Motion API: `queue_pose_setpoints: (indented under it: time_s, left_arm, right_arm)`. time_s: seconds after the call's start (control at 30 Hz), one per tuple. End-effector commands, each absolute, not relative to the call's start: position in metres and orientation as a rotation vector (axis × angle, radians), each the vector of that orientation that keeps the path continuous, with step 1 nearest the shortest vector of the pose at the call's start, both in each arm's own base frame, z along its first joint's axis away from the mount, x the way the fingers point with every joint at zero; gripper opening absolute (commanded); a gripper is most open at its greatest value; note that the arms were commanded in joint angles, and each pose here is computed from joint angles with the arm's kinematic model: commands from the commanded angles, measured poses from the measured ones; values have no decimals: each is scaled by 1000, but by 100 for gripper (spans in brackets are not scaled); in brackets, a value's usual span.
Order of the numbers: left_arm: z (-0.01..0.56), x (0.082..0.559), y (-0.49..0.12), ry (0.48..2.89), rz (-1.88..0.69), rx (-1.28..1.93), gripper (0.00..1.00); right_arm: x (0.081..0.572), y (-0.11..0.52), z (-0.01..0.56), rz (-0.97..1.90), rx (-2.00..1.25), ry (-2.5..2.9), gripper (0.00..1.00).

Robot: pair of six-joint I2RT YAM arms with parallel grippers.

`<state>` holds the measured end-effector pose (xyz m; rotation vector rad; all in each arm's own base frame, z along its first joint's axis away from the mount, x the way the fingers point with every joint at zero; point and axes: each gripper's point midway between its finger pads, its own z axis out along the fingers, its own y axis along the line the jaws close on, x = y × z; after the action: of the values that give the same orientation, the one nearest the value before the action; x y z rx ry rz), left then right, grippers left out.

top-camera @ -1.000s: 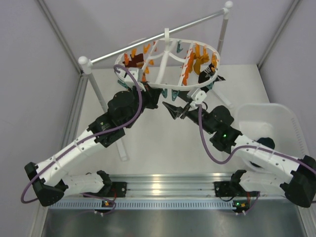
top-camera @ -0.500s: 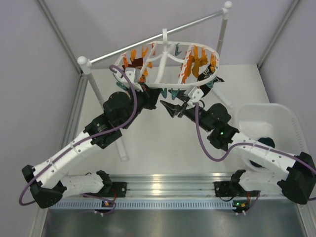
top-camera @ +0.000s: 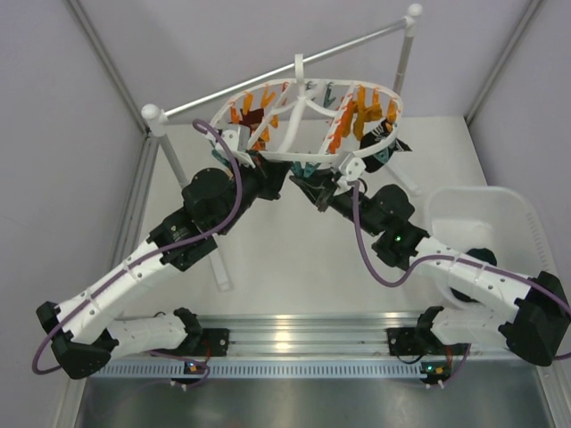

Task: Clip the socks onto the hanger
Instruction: Open the clamp at the hanger.

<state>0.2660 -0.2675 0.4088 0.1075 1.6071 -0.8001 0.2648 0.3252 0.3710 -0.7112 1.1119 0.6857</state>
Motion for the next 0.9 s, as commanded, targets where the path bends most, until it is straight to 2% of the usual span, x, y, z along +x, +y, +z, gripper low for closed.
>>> queue_pose_setpoints:
  time_s: [0.0,0.1,0.3,0.6,0.7,0.87]
  left_arm:
    - [416,253,-269,1578,-864,140,9]
    - [417,249,-267,1571,-874,153,17]
    - [416,238,-264,1553,-893,199,41]
    - [423,243,-273,1519,-920,195,50]
    - [426,247,-276,1518,-921,178,57]
    - [431,253,-279,1503,-925,156,59]
  right_arm:
    - [262,319,411,698,-662,1019,0]
    - [262,317,408,700,-658,1031,0]
    - [260,317,402,723,-649,1052,0]
    - [258,316,403,730,-645,1049,0]
    - [257,315,404,730,-649,1044,0]
    - [256,315,403,732,-651,1041,0]
